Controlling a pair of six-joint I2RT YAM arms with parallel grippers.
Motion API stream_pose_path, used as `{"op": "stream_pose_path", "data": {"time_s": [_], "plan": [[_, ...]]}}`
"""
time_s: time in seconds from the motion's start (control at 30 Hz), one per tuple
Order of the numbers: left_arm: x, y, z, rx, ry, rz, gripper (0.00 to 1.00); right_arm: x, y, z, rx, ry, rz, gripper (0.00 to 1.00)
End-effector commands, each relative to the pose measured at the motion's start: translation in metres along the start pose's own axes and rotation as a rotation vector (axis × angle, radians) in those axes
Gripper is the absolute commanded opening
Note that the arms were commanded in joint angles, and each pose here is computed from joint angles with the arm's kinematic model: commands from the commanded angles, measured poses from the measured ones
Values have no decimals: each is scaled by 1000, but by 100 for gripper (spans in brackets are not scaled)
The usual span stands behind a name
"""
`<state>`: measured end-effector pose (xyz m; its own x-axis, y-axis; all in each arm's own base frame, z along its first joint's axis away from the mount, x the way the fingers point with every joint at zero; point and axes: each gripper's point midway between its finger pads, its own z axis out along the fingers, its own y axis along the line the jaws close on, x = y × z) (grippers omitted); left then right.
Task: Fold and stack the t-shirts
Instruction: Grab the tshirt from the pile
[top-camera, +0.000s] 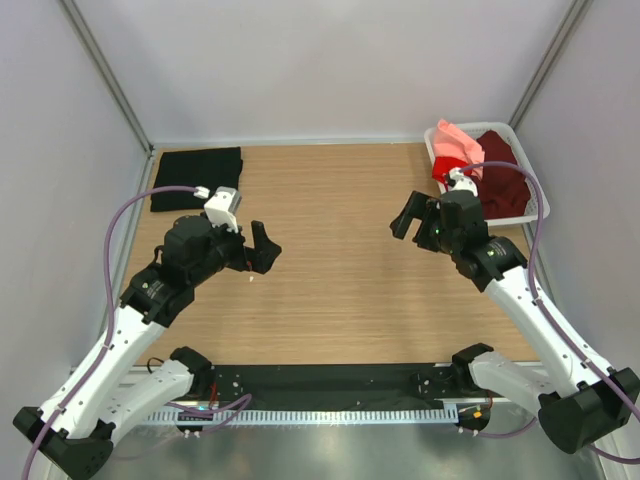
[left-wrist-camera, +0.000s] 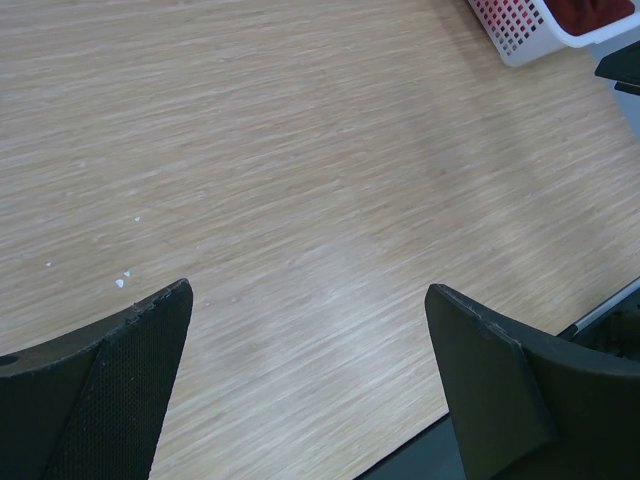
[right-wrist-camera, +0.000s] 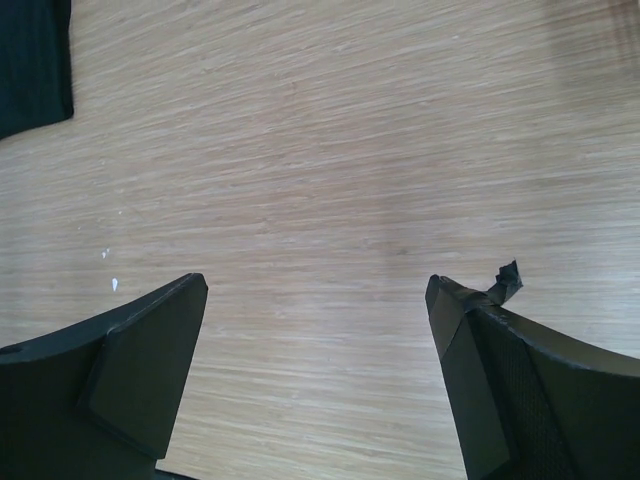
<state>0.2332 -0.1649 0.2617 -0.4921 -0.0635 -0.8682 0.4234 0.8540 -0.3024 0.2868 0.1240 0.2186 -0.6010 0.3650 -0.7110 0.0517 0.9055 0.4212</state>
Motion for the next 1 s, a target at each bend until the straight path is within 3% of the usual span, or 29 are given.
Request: {"op": "stream_pose_path", "data": {"time_s": [0.0,0.17,0.33,0.63,0.73,0.77,0.87,0.97], "plan": [[-11,-5,-1,27,-43,20,100,-29,4,-3,21,-97,-2,100],[-11,-4,-1,20,-43,18,100,-62,0,2,114,-188,-12,100],[-9,-4,0,17,-33,13,100,-135,-44,5,433,-358,-39,100],[-5,-7,4,32,-9,0,100,-171,-135,49,623,-313,77,98],[-4,-9,4,41,-3,-1,100,-180,-168,70,637,-308,135,92],[-3,-9,4,42,1,-2,100,-180,-176,78,642,-294,145,84],[-4,-8,4,40,-3,-2,100,-176,-210,95,711,-234,194,72],[-4,-8,5,41,-1,0,100,-172,-240,106,780,-206,212,72]]}}
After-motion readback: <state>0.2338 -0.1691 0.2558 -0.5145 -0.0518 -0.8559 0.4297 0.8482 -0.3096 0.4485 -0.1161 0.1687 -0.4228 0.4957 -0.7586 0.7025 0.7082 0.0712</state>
